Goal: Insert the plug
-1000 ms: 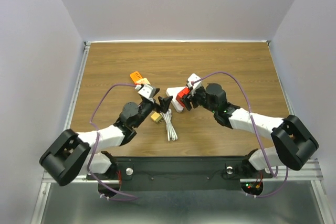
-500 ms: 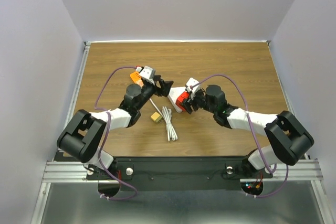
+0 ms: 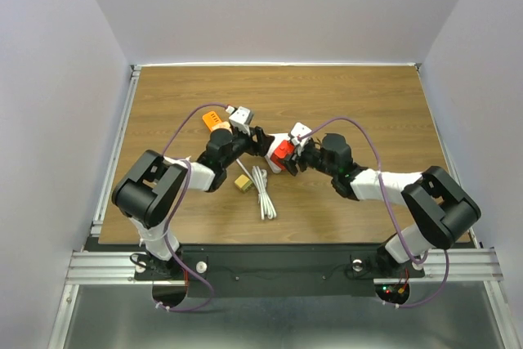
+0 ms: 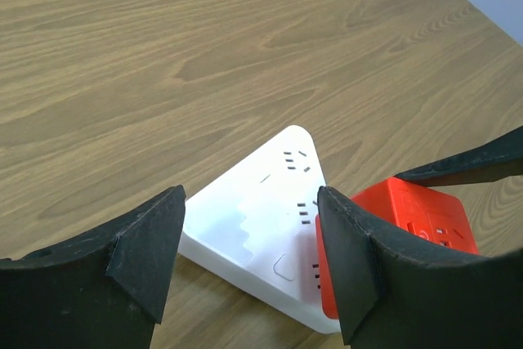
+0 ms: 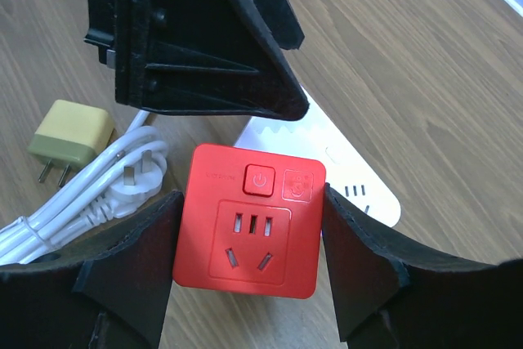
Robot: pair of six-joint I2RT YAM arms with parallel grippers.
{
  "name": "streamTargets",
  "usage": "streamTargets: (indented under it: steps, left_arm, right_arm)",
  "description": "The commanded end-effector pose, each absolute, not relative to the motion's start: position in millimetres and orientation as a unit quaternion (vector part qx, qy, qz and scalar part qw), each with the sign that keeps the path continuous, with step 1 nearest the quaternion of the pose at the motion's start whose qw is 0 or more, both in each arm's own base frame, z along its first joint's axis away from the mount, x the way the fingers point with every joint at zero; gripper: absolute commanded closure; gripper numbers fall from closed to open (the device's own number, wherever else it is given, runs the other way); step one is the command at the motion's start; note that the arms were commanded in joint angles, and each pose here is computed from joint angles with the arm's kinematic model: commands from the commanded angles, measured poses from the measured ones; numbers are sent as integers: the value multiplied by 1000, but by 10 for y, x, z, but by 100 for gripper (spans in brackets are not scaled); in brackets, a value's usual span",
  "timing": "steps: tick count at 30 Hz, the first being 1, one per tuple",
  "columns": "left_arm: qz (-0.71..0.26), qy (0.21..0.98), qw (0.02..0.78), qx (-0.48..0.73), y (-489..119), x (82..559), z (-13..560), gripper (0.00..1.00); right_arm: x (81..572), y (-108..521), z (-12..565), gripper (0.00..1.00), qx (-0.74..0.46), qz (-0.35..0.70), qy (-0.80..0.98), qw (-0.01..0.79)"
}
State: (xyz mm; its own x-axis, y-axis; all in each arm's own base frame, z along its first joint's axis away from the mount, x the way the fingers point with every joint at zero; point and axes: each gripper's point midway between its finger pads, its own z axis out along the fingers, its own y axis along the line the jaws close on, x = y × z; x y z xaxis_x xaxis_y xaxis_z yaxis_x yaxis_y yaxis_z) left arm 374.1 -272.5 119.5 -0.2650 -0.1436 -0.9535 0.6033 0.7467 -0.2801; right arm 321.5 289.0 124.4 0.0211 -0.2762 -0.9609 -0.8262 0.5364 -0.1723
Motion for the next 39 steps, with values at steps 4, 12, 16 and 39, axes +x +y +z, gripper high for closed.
streamTargets:
  steps: [4,12,16,39]
  left_arm:
    - [-341,705,596,176,-2850,3766,1365,27]
    - [-331,727,578,168,-2832,3789,1120,30]
    - [-321,733,578,159,-2800,3822,1075,30]
    - [-303,745,578,137,-2749,3977,938,31]
  right_arm:
    - [3171,2892,1413,100,-429,243,622,609]
    - [3124,2907,1463,100,-439,247,602,619]
    - [3119,2920,1486,99,-446,248,592,624]
    - [3305,2859,1634,100,-414,217,565,680]
